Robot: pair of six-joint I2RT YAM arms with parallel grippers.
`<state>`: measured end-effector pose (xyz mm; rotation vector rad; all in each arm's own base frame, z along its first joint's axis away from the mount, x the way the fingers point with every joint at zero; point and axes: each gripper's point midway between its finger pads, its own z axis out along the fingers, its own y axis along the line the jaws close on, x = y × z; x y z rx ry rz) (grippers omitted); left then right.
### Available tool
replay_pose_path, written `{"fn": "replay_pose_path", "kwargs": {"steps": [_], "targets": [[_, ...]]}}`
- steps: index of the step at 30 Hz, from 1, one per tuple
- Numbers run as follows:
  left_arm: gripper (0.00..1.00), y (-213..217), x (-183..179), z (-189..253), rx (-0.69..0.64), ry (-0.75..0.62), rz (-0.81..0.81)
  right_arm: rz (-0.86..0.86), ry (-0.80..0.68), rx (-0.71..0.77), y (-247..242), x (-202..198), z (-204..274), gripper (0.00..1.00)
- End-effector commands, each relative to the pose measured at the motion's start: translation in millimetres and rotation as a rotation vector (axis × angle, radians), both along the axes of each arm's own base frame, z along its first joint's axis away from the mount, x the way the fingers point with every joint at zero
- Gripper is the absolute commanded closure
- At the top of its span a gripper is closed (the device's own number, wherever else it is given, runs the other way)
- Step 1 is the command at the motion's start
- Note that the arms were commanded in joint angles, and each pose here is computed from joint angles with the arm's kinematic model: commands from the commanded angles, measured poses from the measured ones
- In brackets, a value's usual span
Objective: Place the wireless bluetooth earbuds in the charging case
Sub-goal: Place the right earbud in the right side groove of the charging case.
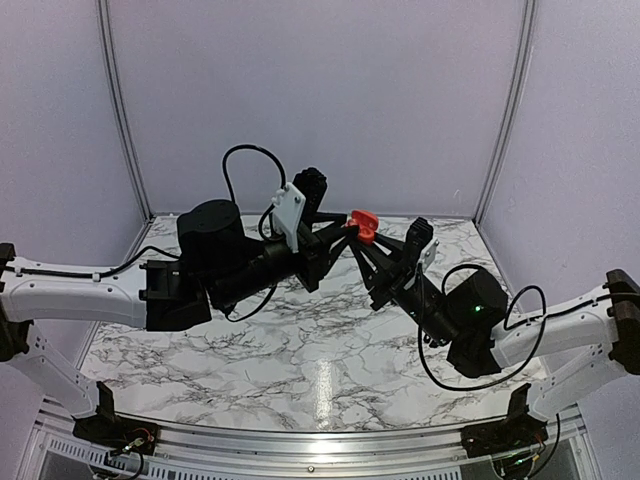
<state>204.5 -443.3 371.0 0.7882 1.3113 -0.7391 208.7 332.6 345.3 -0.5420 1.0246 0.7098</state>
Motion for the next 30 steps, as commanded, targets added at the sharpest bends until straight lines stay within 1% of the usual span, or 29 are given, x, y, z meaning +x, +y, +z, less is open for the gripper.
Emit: {"fn": "replay_pose_path", "kwargs": {"steps": [1, 3, 4, 8, 12, 15, 17, 20, 22, 26, 30], "targets": [[0.7, 2.0, 0.9, 2.2, -0.007, -0.011, 0.012, 0.01, -0.019, 0.066, -4.1, -4.6, 22.7, 1.0], [0.66, 2.2, -3.3, 5.2, -0.009, -0.018, -0.011, 0.012, -0.017, 0.057, -2.8, -4.3, 20.2, 1.0], [0.61, 2.9, -7.0, 7.6, -0.012, -0.023, -0.029, 0.013, -0.016, 0.053, -2.5, -4.5, 19.2, 1.0], [0.3, 14.4, -23.2, 12.4, -0.009, -0.045, -0.094, 0.022, 0.012, 0.025, -2.7, -4.7, 13.2, 1.0], [0.02, 27.8, -32.8, 11.8, 0.029, -0.046, -0.123, 0.067, 0.044, -0.016, -1.4, -8.1, 7.7, 1.0], [0.01, 36.7, -35.2, 7.7, 0.091, -0.035, -0.12, 0.134, 0.052, -0.035, -3.5, -16.9, 7.9, 1.0], [0.01, 42.0, -38.8, -1.1, 0.156, -0.027, -0.135, 0.215, 0.046, -0.085, 0.0, -27.6, 4.0, 1.0], [0.01, 48.0, -49.1, -7.4, 0.24, -0.043, -0.185, 0.348, 0.028, -0.162, 4.7, -48.0, -1.0, 1.0], [0.01, 49.0, -61.9, -10.2, 0.278, -0.055, -0.255, 0.426, 0.017, -0.203, 6.2, -61.8, -2.9, 1.0], [0.01, 49.2, -80.2, -7.0, 0.275, -0.056, -0.352, 0.534, -0.012, -0.231, 4.4, -84.5, -2.7, 1.0], [0.01, 46.8, -84.1, -6.4, 0.279, -0.044, -0.373, 0.592, -0.018, -0.259, 6.7, -94.2, -5.8, 1.0]]}}
